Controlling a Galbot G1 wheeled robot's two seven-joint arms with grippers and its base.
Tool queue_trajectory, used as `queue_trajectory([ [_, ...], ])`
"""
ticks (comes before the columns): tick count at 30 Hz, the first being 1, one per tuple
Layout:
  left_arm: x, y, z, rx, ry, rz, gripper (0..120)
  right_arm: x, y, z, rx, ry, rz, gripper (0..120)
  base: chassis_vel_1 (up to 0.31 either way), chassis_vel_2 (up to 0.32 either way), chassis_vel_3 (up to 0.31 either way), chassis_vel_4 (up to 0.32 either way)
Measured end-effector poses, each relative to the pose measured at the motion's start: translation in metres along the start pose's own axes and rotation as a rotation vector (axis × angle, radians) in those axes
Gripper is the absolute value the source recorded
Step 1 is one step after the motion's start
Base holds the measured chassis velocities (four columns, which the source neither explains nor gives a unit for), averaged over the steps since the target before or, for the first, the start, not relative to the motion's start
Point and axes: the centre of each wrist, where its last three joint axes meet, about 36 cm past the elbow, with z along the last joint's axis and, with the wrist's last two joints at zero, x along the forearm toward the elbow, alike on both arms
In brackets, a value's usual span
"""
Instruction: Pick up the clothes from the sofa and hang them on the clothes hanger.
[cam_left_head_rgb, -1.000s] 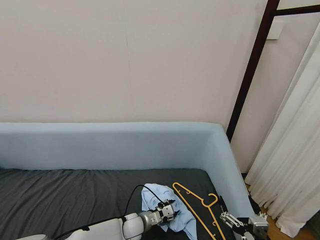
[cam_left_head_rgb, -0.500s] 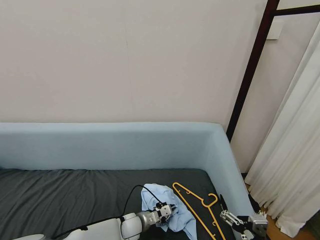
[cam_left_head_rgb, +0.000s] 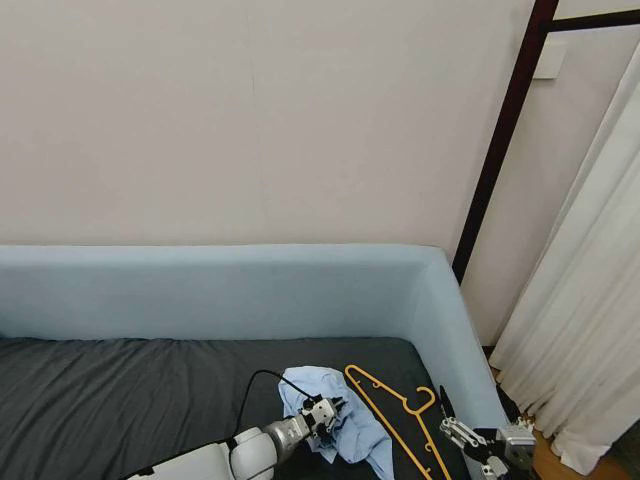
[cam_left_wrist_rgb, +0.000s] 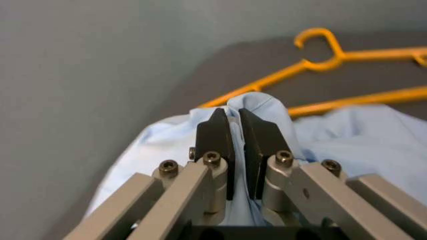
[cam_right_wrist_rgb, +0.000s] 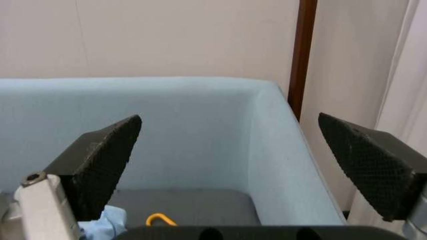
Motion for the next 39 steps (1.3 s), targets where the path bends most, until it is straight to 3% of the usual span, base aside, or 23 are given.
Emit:
queue_trajectory([
  [4, 0.017, 0.03, -0.037, 0.095, -0.074, -0.111, 4, -0.003, -0.003, -0.003, -0.012, -0.002, 0.007, 100, 0.0, 0.0, 0.0, 0.0],
  [5, 0.017, 0.03, -0.037, 0.095, -0.074, -0.111, 4, -0.003, -0.003, -0.003, -0.012, -0.002, 0.007, 100, 0.0, 0.0, 0.0, 0.0],
  [9, 0.036, 0.056, -0.079, 0.162, -0.129, -0.152, 4, -0.007, -0.007, -0.008, -0.027, -0.008, 0.013, 100, 0.0, 0.0, 0.0, 0.0],
  [10, 0.036, 0.056, -0.079, 0.162, -0.129, -0.152, 4, -0.007, -0.007, -0.008, -0.027, -0.008, 0.013, 100, 0.0, 0.0, 0.0, 0.0],
  [16, 0.065, 0.095, -0.143, 0.206, -0.234, -0.229, 4, -0.009, -0.012, -0.013, -0.026, -0.015, 0.01, 100, 0.0, 0.0, 0.0, 0.0],
  [17, 0.065, 0.095, -0.143, 0.206, -0.234, -0.229, 4, -0.009, -0.012, -0.013, -0.026, -0.015, 0.01, 100, 0.0, 0.0, 0.0, 0.0],
  [20, 0.079, 0.108, -0.176, 0.259, -0.279, -0.269, 4, -0.01, -0.014, -0.014, -0.023, -0.017, 0.004, 100, 0.0, 0.0, 0.0, 0.0],
  [21, 0.079, 0.108, -0.176, 0.259, -0.279, -0.269, 4, -0.01, -0.014, -0.014, -0.023, -0.017, 0.004, 100, 0.0, 0.0, 0.0, 0.0],
  [27, 0.095, 0.112, -0.224, 0.419, -0.308, -0.334, 4, -0.016, -0.017, -0.016, -0.022, -0.023, -0.01, 100, 0.0, 0.0, 0.0, 0.0],
  [39, 0.099, 0.101, -0.248, 0.619, -0.308, -0.362, 4, -0.025, -0.028, -0.014, -0.012, -0.018, -0.023, 100, 0.0, 0.0, 0.0, 0.0],
])
